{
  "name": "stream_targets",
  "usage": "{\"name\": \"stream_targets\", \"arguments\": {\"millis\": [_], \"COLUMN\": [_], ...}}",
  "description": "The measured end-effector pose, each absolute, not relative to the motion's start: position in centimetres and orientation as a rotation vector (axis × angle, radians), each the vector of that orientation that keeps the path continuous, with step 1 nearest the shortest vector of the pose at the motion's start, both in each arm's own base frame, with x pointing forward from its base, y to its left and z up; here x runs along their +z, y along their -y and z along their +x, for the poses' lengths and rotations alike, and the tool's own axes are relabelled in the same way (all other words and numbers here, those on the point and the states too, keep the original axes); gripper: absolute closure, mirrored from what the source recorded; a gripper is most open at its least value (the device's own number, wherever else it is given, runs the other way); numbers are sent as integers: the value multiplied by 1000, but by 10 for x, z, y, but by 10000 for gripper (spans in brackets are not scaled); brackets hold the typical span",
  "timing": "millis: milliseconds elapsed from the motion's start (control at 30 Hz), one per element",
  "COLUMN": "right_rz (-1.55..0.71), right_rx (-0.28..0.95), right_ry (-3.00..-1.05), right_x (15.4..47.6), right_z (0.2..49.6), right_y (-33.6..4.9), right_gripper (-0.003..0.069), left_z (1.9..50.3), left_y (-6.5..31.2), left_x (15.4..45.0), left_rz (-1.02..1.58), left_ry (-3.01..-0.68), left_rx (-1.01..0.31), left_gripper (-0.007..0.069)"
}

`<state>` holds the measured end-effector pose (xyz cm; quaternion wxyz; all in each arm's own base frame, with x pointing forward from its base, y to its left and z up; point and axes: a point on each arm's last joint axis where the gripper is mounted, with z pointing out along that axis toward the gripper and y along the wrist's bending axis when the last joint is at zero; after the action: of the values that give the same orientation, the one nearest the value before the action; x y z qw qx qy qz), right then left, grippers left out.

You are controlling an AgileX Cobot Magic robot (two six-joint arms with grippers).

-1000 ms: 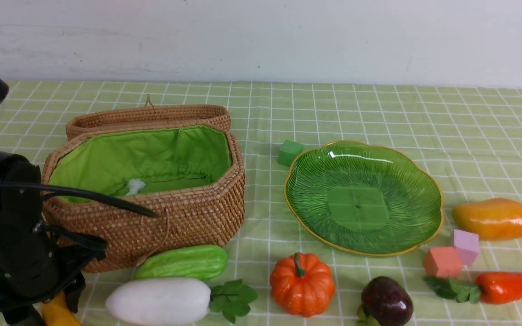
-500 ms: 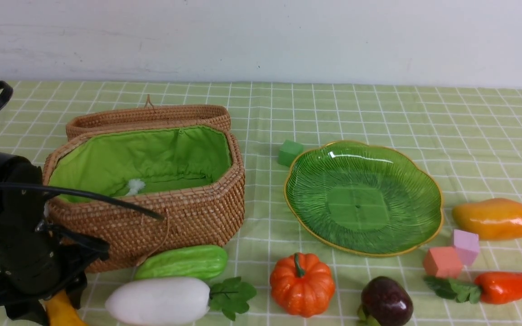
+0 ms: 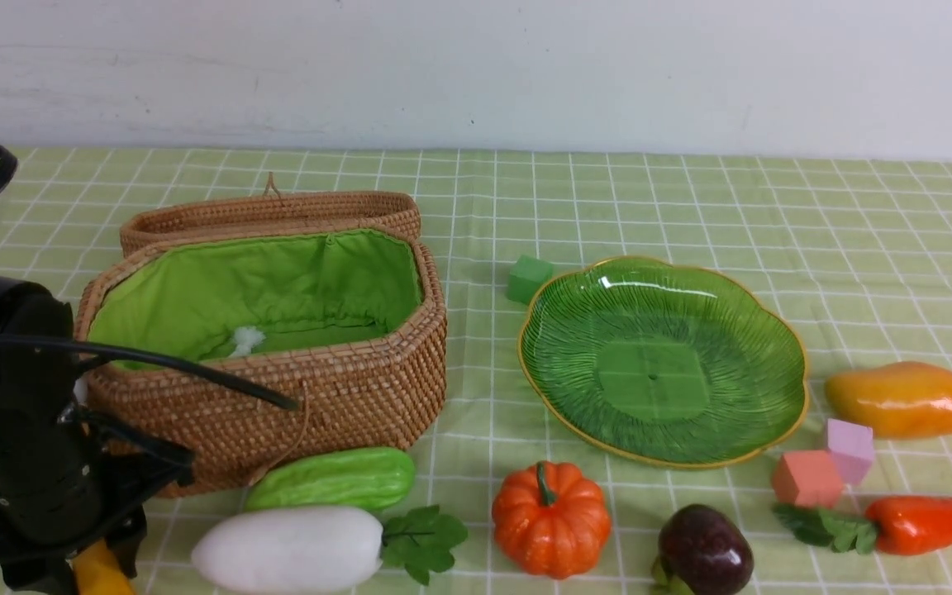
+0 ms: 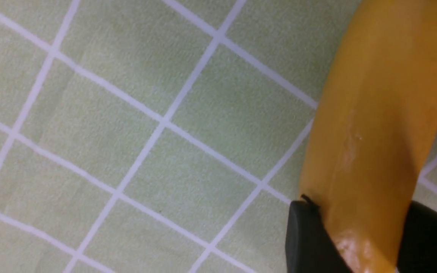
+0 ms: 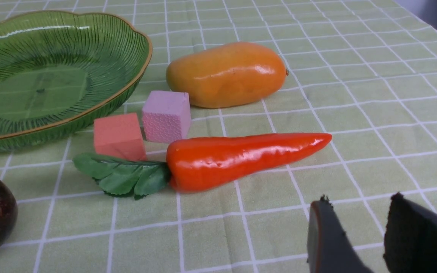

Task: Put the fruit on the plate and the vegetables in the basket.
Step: Use the left arm to grab a banana and put it into the right plate

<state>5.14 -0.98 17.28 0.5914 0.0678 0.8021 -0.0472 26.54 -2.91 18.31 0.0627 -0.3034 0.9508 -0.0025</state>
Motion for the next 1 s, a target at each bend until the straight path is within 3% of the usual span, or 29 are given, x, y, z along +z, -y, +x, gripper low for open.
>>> {"name": "stream_targets", "arguments": {"millis": [300, 500, 733, 1000], "right_rz": [158, 158, 158, 158], "right_rx": [-110, -110, -110, -110], "right_ry": [-1866, -1866, -1866, -1866], "right_x": [173, 173, 173, 173], "right_z": [51, 51, 51, 51], "right_y": [10, 10, 10, 10], "right_gripper": [417, 417, 417, 417], "left_z": [251, 243, 237, 215], "left_y": [28, 35, 60, 137], "left_x": [215, 226, 228, 234], "left_rz": [-870, -838, -751, -404], "left_ry": [-2820, -2847, -2935, -2973], "left_rx": [-60, -184, -478, -729], "left_gripper": [343, 343, 343, 343]}}
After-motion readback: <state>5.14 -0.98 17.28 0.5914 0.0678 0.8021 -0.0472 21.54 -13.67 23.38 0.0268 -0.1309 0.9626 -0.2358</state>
